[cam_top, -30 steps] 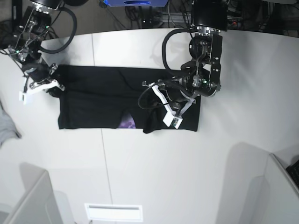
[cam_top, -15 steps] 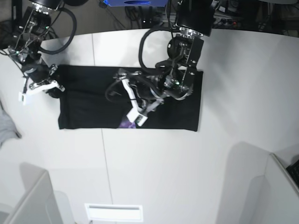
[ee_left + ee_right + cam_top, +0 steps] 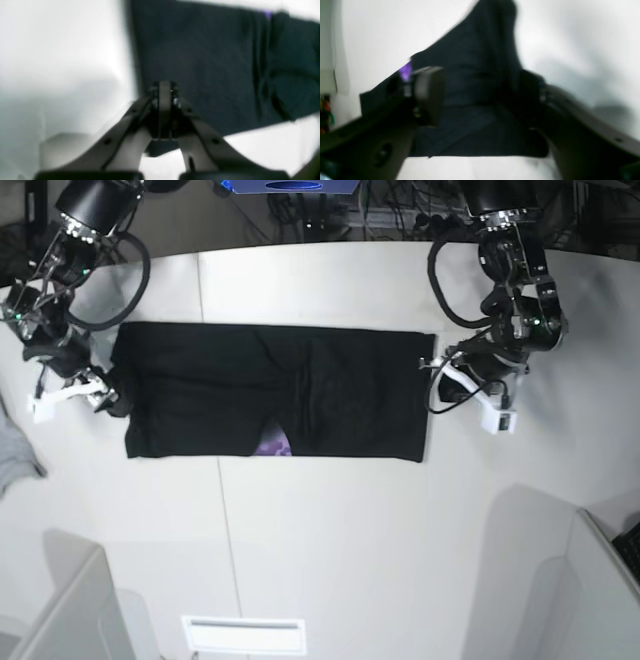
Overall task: Fold the T-shirt properly
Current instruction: 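Lift the strip end with the left gripper and fold it toward the right gripper, then move both grippers to the ends of the shortened strip and grasp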
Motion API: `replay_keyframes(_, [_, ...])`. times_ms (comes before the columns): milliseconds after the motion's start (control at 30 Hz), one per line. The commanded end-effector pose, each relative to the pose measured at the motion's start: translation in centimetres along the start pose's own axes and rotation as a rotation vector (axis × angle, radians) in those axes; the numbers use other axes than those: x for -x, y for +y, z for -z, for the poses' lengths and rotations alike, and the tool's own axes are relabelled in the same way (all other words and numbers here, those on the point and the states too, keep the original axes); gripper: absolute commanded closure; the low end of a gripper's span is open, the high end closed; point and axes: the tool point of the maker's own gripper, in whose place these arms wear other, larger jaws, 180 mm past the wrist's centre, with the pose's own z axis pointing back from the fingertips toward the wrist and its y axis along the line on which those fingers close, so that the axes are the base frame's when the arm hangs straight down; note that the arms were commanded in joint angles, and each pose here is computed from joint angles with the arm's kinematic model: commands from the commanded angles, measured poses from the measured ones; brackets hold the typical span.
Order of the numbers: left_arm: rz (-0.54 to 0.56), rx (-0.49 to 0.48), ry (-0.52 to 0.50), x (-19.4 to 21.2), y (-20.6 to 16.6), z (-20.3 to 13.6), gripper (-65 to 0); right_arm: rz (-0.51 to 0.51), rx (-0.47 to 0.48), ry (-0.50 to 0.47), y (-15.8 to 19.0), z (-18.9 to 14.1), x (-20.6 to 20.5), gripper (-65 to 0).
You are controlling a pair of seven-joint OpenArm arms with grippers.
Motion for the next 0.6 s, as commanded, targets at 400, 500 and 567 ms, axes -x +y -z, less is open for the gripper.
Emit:
replay_keyframes(400, [-0.115, -0.238, -0.045, 1.3, 9.5, -5.1, 0.0, -0.035, -0.038, 0.158, -4.7, 3.5, -1.9, -45.5])
replay_keyframes(500, [-0.106, -0.229, -0.057, 0.6, 9.1, -4.9, 0.0, -0.139, -0.061, 0.251, -3.7, 4.3, 0.9, -45.3])
replay_keyframes(567, [-0.105, -0.222, -0.053, 0.6, 9.0, -4.6, 0.0, -0.162, -0.071, 0.291, -3.5, 4.6, 2.6, -45.3])
